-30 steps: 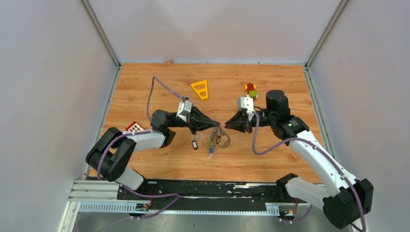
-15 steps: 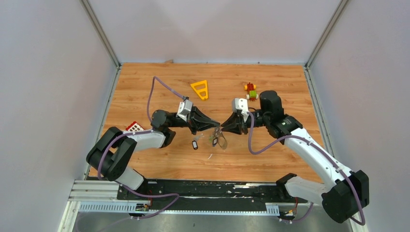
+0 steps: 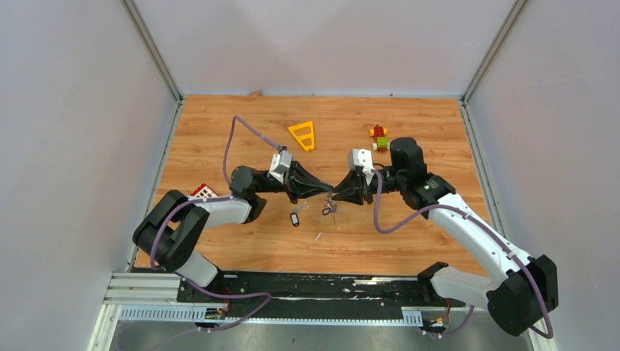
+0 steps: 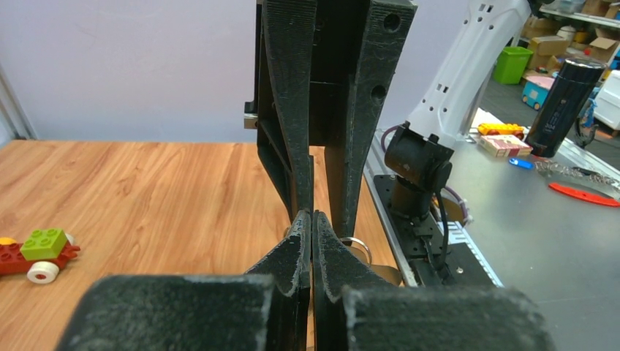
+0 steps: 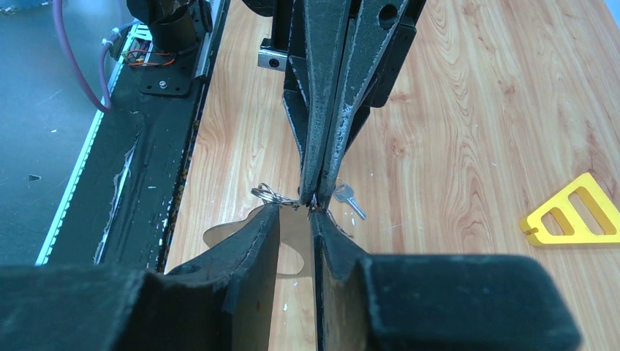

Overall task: Put the keys on the keyring
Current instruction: Adjust the keyring.

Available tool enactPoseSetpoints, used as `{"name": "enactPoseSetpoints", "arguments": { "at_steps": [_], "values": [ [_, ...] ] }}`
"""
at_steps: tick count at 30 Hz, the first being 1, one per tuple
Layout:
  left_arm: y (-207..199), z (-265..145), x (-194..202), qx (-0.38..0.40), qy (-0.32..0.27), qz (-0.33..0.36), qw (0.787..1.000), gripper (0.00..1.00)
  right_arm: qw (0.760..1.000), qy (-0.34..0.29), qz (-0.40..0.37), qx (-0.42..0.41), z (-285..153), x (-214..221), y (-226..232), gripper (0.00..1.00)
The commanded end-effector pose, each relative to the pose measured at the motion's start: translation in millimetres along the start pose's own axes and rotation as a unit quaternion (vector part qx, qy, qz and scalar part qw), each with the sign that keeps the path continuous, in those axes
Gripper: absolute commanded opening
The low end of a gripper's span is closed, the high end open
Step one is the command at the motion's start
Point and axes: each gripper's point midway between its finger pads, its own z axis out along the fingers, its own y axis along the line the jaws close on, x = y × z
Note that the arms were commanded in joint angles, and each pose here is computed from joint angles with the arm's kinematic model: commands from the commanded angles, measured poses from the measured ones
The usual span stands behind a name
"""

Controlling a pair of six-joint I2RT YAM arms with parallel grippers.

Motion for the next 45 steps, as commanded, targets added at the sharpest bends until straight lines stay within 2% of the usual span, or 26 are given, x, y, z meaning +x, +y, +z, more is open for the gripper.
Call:
{"name": "enactPoseSetpoints", "arguments": {
  "at_steps": [1,12,25,30,37,41,45],
  "values": [
    [-5,5,-24,0.015,-0.038,0.060,0.997,0.00,1.000,-0.019,-0.022,-0.003,2,-14,-1,0.22],
    [-6,8,-19,0.018,-0.035,0.053,0.998,0.00,0.999,-0.017,-0.033,0.020,1,-14,-7,0.00],
    [-5,8,-19,0.017,-0.034,0.056,0.998,0.00,0.993,0.041,-0.092,0.054,-15,-12,-13,0.00],
    [0,8,-16,0.010,-0.023,0.058,0.998,0.07,0.990,0.067,-0.109,0.063,-22,-15,-13,0.00],
    [12,8,-7,-0.008,0.021,0.088,0.996,0.27,0.985,0.111,-0.117,0.066,-25,-14,-11,0.00],
    [17,4,-1,-0.016,0.059,0.113,0.992,0.33,0.984,0.120,-0.117,0.065,-25,-15,-9,0.00],
    [20,0,5,-0.017,0.095,0.140,0.985,0.34,0.984,0.122,-0.115,0.062,-25,-14,-9,0.00]
  ]
}}
